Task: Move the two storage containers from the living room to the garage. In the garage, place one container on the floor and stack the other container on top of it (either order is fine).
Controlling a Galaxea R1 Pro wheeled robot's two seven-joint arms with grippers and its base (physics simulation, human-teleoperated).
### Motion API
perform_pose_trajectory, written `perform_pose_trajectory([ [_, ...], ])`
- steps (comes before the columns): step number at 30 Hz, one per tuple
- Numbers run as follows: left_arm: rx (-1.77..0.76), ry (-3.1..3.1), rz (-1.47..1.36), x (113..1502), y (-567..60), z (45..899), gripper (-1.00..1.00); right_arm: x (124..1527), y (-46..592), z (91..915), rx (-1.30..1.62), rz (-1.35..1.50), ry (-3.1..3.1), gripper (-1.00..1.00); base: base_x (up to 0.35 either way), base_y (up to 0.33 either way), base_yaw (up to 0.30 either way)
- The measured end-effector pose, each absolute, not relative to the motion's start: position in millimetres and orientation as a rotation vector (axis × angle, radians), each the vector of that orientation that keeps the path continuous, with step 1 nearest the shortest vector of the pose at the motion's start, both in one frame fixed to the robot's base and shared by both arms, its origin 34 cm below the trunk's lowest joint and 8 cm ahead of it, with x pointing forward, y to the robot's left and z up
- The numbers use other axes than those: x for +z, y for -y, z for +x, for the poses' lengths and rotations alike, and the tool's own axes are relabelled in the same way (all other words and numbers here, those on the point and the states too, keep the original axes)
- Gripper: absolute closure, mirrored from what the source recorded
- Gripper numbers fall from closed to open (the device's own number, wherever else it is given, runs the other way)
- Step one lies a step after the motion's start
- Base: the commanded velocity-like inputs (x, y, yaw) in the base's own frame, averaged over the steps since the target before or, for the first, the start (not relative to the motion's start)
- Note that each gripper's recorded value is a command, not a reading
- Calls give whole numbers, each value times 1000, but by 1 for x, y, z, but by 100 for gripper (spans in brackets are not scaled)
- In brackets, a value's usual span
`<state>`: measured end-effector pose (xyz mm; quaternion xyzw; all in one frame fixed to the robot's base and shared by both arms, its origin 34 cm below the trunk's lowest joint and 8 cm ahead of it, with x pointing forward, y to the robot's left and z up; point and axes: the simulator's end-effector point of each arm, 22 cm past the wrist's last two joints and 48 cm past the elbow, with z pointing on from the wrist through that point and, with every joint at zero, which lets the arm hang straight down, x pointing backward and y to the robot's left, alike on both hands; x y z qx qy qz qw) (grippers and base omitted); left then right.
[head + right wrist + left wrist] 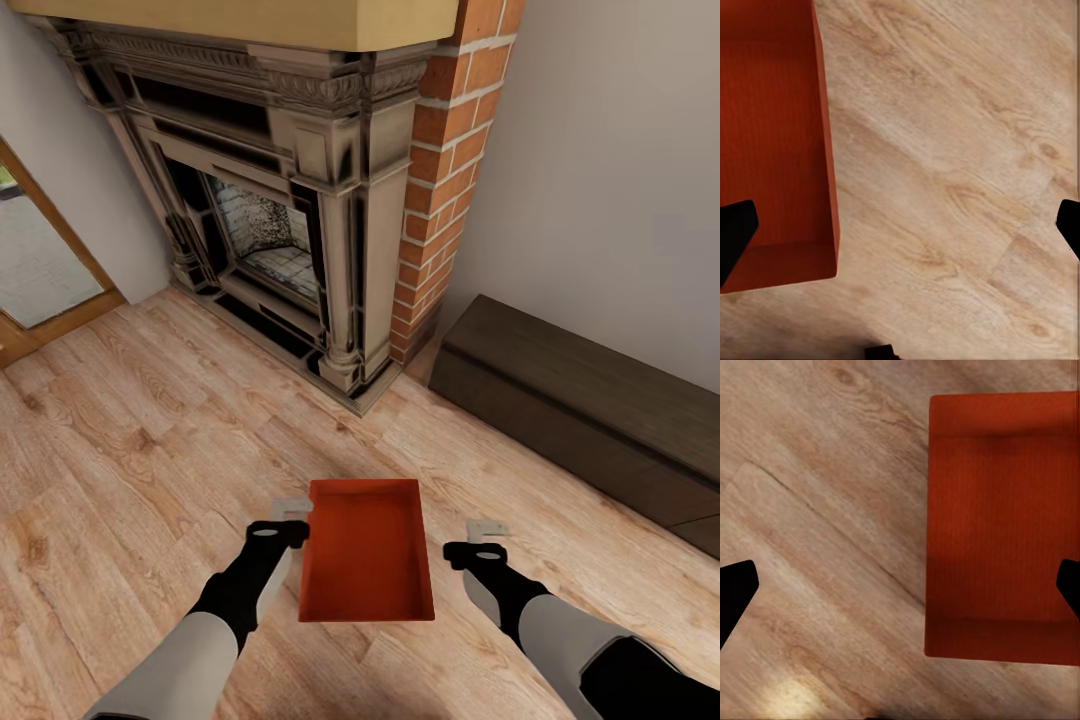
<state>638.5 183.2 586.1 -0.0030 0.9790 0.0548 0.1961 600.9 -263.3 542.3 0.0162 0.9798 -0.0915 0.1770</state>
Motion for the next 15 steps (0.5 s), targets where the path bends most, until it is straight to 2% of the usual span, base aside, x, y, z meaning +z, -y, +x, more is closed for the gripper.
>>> perform_pose_trajectory([
  [15, 93, -2852, -49, 588, -173, 627, -100, 541, 265, 594, -270, 31, -2895, -100, 0, 0, 0],
])
